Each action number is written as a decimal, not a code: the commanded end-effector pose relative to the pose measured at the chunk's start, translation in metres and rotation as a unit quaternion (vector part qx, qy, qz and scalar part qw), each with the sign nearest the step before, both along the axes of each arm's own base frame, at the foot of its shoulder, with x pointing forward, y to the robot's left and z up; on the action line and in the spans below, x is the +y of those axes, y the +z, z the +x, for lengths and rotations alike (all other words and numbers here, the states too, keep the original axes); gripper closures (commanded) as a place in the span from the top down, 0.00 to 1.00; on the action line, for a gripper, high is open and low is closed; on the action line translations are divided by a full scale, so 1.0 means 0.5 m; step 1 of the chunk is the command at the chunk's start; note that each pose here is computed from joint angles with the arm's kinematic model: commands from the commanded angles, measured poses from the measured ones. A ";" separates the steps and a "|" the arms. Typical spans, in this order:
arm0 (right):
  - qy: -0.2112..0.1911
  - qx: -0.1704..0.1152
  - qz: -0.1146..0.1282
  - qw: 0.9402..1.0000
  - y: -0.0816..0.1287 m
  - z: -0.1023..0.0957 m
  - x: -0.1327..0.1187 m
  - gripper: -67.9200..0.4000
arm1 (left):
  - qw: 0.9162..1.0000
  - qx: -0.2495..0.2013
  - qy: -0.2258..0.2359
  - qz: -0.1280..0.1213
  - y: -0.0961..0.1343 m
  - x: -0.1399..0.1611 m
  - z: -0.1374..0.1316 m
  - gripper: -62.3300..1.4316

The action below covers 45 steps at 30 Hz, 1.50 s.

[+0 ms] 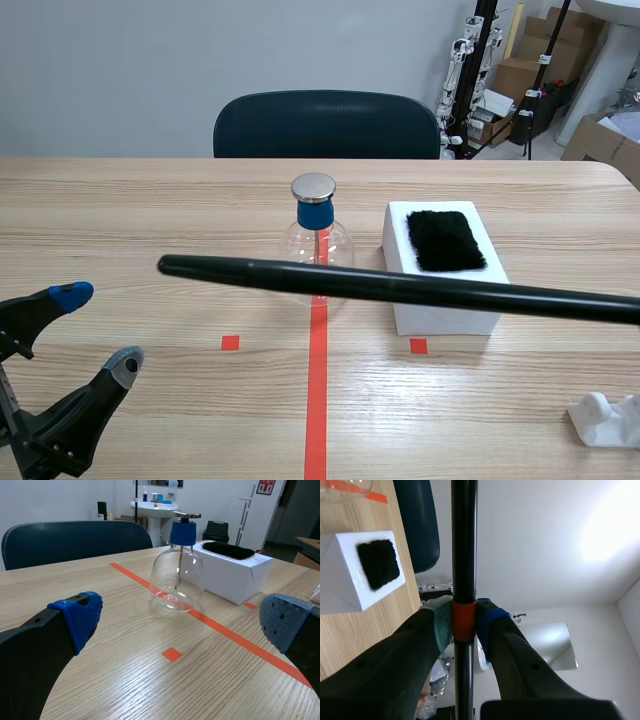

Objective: Do the electroscope experiment. pick up the black charging rod

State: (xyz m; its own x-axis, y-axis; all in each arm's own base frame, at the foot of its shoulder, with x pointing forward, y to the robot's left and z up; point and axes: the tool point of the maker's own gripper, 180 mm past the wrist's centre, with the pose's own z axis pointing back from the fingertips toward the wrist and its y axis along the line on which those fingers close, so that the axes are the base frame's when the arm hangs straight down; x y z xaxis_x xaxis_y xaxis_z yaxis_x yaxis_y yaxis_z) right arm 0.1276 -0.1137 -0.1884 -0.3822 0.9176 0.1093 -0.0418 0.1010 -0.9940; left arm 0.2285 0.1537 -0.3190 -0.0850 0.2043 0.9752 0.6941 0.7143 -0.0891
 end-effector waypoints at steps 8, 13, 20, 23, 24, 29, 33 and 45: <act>0.033 0.001 0.014 0.999 0.004 -0.010 0.029 0.01 | 1.000 -0.012 0.005 -0.010 0.015 0.005 0.006 1.00; 0.048 0.003 0.025 0.999 0.005 -0.017 0.046 0.01 | 1.000 -0.012 0.005 -0.010 0.015 0.005 0.006 1.00; 0.050 0.004 0.030 0.998 0.005 -0.018 0.051 0.01 | 1.000 -0.012 0.005 -0.010 0.015 0.005 0.006 1.00; 0.049 0.004 0.030 0.998 0.005 -0.018 0.050 0.01 | 1.000 -0.012 0.005 -0.010 0.015 0.005 0.006 1.00; 0.049 0.004 0.030 0.998 0.005 -0.018 0.050 0.01 | 1.000 -0.012 0.005 -0.010 0.015 0.005 0.006 1.00; 0.049 0.004 0.030 0.998 0.005 -0.018 0.050 0.01 | 1.000 -0.012 0.005 -0.010 0.015 0.005 0.006 1.00; 0.049 0.004 0.030 0.998 0.005 -0.018 0.050 0.01 | 1.000 -0.012 0.005 -0.010 0.015 0.005 0.006 1.00; 0.025 0.007 0.029 0.999 0.002 -0.010 0.034 0.01 | 1.000 -0.012 0.005 -0.010 0.015 0.005 0.006 1.00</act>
State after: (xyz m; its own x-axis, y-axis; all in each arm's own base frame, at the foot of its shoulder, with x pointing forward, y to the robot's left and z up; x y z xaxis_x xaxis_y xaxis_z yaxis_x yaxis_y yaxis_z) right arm 0.1209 -0.0954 -0.1927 -0.4279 0.8874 0.1714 -0.0853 0.1492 -0.9851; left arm 0.2285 0.1538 -0.3190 -0.0850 0.2039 0.9753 0.6942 0.7143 -0.0888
